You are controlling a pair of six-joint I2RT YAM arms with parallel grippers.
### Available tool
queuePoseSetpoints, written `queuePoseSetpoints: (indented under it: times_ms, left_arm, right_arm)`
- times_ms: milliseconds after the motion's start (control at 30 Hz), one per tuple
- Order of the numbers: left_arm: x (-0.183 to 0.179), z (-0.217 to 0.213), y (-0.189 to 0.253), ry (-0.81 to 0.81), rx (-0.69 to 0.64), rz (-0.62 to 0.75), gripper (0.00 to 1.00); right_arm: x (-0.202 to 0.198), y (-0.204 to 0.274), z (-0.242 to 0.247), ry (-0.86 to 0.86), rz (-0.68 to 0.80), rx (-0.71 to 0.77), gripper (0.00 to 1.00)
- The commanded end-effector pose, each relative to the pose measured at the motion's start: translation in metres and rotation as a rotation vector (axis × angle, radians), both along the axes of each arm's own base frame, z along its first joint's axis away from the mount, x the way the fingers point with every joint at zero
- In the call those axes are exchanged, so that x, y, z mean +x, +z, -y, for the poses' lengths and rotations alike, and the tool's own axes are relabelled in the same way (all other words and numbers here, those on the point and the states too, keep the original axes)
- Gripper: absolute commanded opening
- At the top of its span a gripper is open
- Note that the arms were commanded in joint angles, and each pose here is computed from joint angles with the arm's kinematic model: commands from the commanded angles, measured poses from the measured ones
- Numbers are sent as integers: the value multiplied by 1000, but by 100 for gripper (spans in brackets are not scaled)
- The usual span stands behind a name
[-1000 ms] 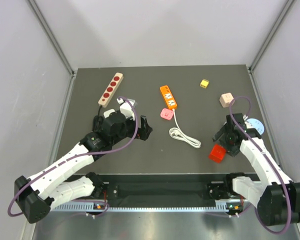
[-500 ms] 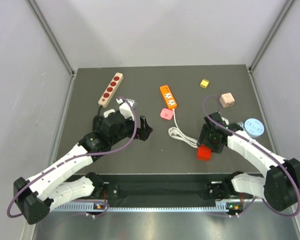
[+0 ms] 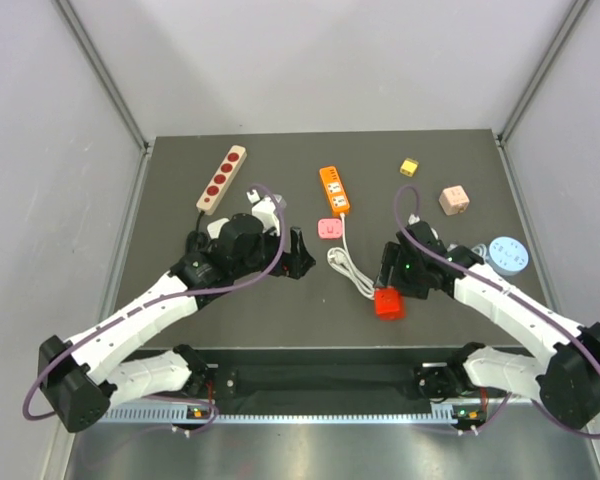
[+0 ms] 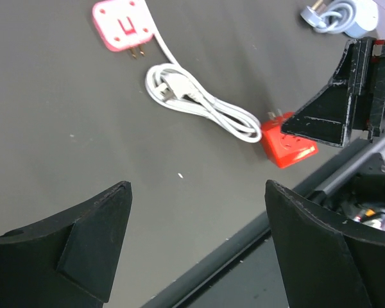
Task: Insert the plug
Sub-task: Move the plug to the center of the board, then pick up the plug from the center of the board.
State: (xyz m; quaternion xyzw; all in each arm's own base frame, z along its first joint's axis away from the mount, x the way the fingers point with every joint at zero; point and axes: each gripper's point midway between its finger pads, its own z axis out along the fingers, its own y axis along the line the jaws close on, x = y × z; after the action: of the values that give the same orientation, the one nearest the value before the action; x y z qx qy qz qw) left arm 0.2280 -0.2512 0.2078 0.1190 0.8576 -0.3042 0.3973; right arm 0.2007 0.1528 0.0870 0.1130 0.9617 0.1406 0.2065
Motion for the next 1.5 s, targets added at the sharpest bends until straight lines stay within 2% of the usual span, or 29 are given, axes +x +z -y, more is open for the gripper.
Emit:
queuePoseSetpoints:
  times_ms: [0, 100, 200, 400, 533, 633, 800, 1000, 1167, 1467]
  left_arm:
    - [-4, 17, 18, -32, -93, -29, 88]
    - [-7, 26, 13, -51, -104, -82, 87]
    - [-10, 39, 10, -58, -120, -137, 86]
    - [-22, 78, -1, -81, -127, -204, 86]
    - [-15, 109, -19, -19, -24, -203, 89]
    - [-31, 146, -32, -72, 63, -188, 93]
    - [-40, 183, -52, -105, 133, -189, 93]
    - [-44, 212, -69, -137, 187, -187, 96]
    - [-42, 229, -84, -157, 220, -196, 98]
    - [-50, 237, -120, -179, 310, -259, 97]
  right_arm:
    - [8, 19, -7, 36, 89, 28, 71]
    - [11, 27, 24, -42, 124, -103, 75]
    - [23, 46, 46, -111, 203, -156, 78]
    - [33, 69, 85, -234, 296, -122, 78]
    - [38, 89, 128, -399, 364, -108, 80]
    - [45, 136, 140, -462, 472, -64, 83]
    - [47, 190, 148, -513, 600, -26, 90]
    - [28, 239, 137, -481, 712, 72, 100]
    - [10, 269, 138, -486, 818, 106, 100]
    - [4, 268, 135, -458, 849, 119, 100]
